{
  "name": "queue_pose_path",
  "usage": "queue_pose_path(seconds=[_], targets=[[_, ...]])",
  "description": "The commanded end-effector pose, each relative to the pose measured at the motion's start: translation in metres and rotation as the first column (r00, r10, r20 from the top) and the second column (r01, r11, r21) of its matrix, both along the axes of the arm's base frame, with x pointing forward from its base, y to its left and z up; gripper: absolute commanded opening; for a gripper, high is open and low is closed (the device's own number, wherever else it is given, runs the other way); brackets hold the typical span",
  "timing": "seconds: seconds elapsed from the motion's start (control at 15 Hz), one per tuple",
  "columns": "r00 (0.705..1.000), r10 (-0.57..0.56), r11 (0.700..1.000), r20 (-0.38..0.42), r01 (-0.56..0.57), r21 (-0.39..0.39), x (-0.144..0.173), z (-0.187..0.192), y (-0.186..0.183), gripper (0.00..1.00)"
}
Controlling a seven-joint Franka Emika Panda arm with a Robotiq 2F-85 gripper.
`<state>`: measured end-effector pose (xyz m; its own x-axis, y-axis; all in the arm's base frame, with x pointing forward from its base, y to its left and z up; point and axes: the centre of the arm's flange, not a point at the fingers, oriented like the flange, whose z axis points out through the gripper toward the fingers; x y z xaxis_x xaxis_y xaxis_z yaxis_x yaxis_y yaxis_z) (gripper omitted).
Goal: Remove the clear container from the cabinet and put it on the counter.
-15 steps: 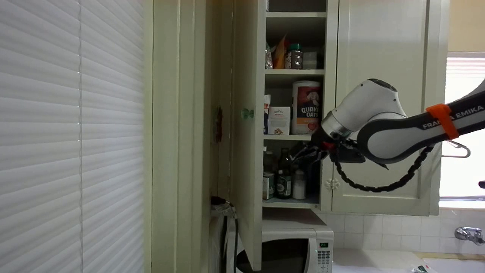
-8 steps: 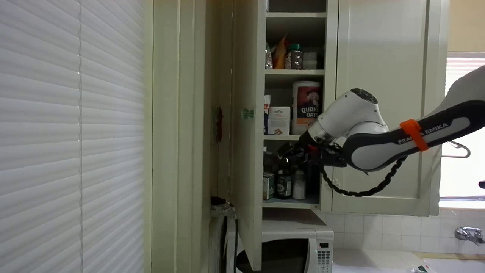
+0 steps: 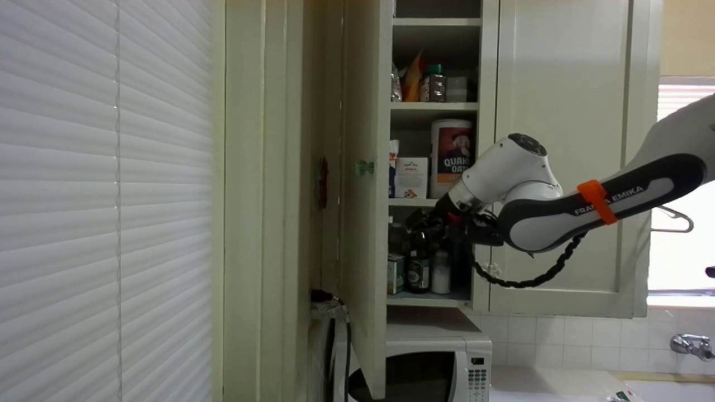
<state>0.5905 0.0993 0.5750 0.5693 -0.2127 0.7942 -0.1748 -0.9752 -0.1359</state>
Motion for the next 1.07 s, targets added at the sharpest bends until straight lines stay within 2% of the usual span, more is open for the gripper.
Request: queue_pose_path(seconds=[0.0,0.47,0.8,1.0], targets=[[0.997,-0.030,0.999,0.064,0.032,-0.032,0.024,-0.019,0.016,1.00],[0.976,-0.075,0.986,0.204,0.103,-0.130,0.067,-0.036,0.033,1.00],[0.967,-0.110,0.976,0.229,0.149,-0.159,0.095,-0.064,0.053,1.00],[0.953,-0.166,0.959,0.253,0.216,-0.185,0.111,-0.076,0.055,1.00]])
